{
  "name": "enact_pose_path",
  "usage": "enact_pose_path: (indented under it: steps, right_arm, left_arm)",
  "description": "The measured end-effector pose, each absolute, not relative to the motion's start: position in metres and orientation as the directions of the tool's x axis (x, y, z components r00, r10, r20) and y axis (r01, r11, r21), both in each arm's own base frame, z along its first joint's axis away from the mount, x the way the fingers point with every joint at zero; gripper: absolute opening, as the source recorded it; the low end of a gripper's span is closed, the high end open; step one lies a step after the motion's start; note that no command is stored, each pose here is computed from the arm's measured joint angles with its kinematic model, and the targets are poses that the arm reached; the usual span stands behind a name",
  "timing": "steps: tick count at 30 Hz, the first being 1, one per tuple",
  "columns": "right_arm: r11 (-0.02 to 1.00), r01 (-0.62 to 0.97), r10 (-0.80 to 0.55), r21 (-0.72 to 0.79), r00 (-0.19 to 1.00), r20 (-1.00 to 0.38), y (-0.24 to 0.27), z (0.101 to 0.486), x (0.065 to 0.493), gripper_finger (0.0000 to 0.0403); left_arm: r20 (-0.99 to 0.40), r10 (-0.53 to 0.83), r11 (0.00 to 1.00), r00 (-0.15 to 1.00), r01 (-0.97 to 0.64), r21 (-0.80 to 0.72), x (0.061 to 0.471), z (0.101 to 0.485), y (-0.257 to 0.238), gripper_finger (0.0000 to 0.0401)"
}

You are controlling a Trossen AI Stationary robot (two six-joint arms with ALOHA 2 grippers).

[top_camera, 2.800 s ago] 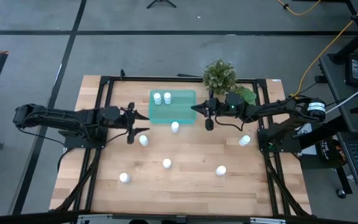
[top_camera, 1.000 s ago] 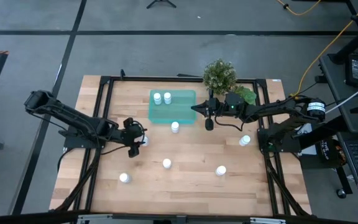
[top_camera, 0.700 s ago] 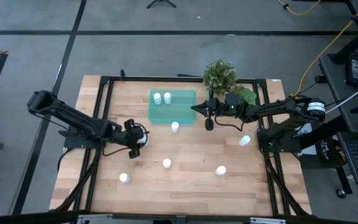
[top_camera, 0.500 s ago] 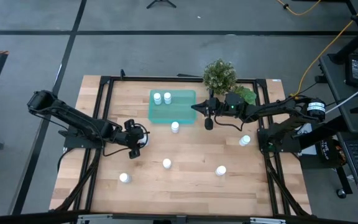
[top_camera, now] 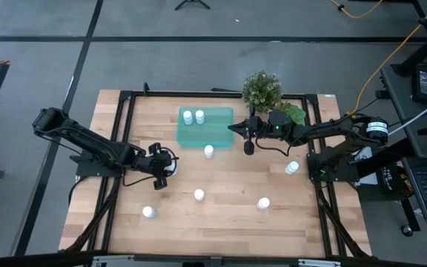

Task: Pick and place pill bottles into a basket
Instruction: Put the white pill bottle into the green bin

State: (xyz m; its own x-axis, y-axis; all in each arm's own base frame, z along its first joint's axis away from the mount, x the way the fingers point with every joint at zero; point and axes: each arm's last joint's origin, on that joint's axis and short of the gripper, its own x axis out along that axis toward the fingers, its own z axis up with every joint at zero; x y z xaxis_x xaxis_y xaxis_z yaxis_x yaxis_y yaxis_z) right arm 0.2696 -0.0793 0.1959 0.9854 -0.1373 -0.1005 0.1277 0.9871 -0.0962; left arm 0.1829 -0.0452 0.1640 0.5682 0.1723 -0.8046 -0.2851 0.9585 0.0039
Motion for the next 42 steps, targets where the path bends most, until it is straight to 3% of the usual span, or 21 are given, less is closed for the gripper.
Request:
enact_pose_path:
  steps: [10, 20, 34, 42]
  right_arm:
    - [0.987, 0.127, -0.137, -0.096, 0.985, -0.101, -0.079, 0.196, 0.27, 0.0005]
    - [0.987, 0.127, -0.137, -0.097, 0.986, -0.099, -0.079, 0.196, 0.27, 0.0005]
    - [0.983, 0.152, -0.159, -0.104, 0.985, -0.062, -0.08, 0.2, 0.27, 0.0005]
    - [0.982, 0.154, -0.161, -0.104, 0.985, -0.061, -0.08, 0.2, 0.27, 0.0005]
  left_arm:
    - [-0.808, 0.13, 0.964, 0.574, -0.264, -0.032, 0.181, 0.167, -0.046, 0.0148]
    - [-0.724, 0.113, 0.971, 0.68, -0.232, -0.066, 0.171, 0.19, -0.042, 0.0148]
    - [-0.518, 0.339, 0.925, 0.785, -0.379, 0.032, 0.173, 0.215, -0.021, 0.0148]
    - [-0.494, 0.47, 0.864, 0.731, -0.495, 0.09, 0.183, 0.214, 0.01, 0.0148]
